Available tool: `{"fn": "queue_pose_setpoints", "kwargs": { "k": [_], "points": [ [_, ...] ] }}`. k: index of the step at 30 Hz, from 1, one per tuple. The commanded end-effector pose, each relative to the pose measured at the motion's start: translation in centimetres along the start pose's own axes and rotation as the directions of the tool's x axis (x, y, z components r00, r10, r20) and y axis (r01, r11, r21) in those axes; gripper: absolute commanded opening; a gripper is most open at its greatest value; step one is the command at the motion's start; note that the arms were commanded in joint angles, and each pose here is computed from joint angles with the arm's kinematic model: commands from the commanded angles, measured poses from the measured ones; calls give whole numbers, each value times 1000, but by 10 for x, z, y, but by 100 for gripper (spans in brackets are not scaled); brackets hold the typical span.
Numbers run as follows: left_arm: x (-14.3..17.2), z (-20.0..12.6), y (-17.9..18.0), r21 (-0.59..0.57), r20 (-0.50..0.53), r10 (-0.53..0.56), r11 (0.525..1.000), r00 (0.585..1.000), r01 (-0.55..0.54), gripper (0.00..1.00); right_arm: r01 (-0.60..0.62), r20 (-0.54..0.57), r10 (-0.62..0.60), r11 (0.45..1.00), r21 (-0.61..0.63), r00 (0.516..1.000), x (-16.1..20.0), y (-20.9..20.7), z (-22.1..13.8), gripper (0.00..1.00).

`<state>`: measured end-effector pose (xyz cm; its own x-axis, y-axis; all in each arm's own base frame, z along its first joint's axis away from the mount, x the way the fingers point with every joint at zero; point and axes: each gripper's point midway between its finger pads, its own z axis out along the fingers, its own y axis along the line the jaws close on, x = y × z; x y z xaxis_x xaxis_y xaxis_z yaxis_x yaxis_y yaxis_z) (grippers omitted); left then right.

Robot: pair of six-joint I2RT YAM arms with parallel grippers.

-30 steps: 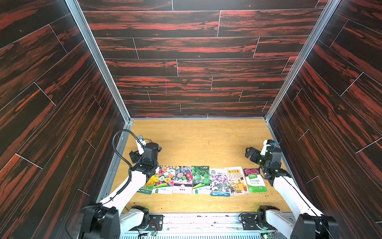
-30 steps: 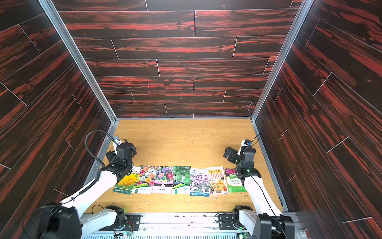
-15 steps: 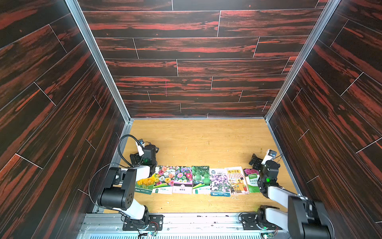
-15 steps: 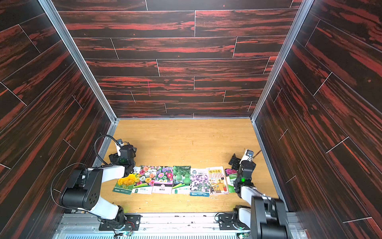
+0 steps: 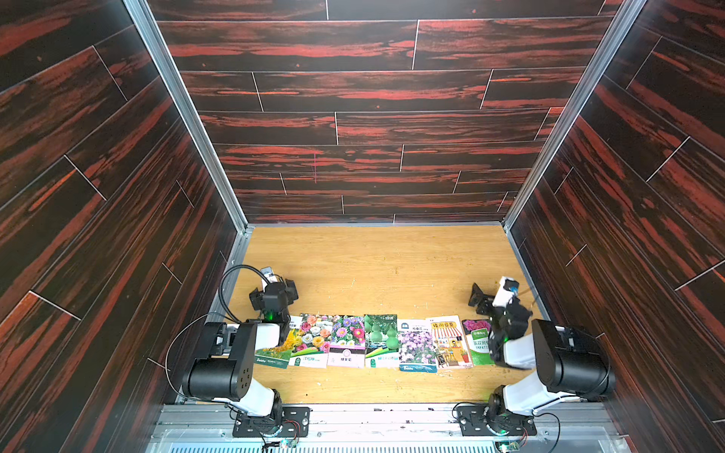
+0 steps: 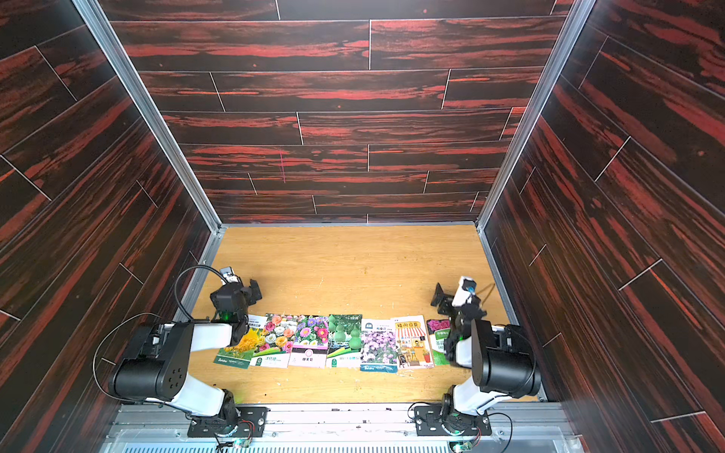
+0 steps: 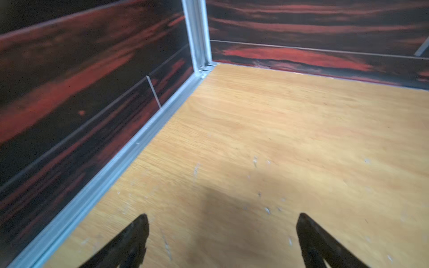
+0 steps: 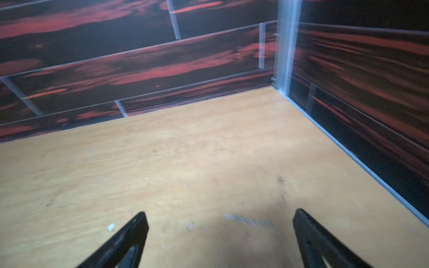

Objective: Arrange the seed packets in a row
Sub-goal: Reset both arms

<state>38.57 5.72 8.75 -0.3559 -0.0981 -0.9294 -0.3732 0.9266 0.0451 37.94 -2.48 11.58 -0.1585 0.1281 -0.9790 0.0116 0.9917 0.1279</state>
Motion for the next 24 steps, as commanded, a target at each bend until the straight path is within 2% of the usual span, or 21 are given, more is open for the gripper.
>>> {"fn": "queue_pose_setpoints", "kwargs": {
  "k": [1, 24],
  "points": [
    [-11, -1, -8, 51, 48, 6, 999, 999, -8, 100, 45, -35, -49, 992, -114, 998, 1, 19, 9, 99],
    [-11, -1, -8, 52, 44, 6, 999, 999, -9, 100, 52, -34, -56, 993, -107, 998, 0, 20, 10, 99]
  ]
}}
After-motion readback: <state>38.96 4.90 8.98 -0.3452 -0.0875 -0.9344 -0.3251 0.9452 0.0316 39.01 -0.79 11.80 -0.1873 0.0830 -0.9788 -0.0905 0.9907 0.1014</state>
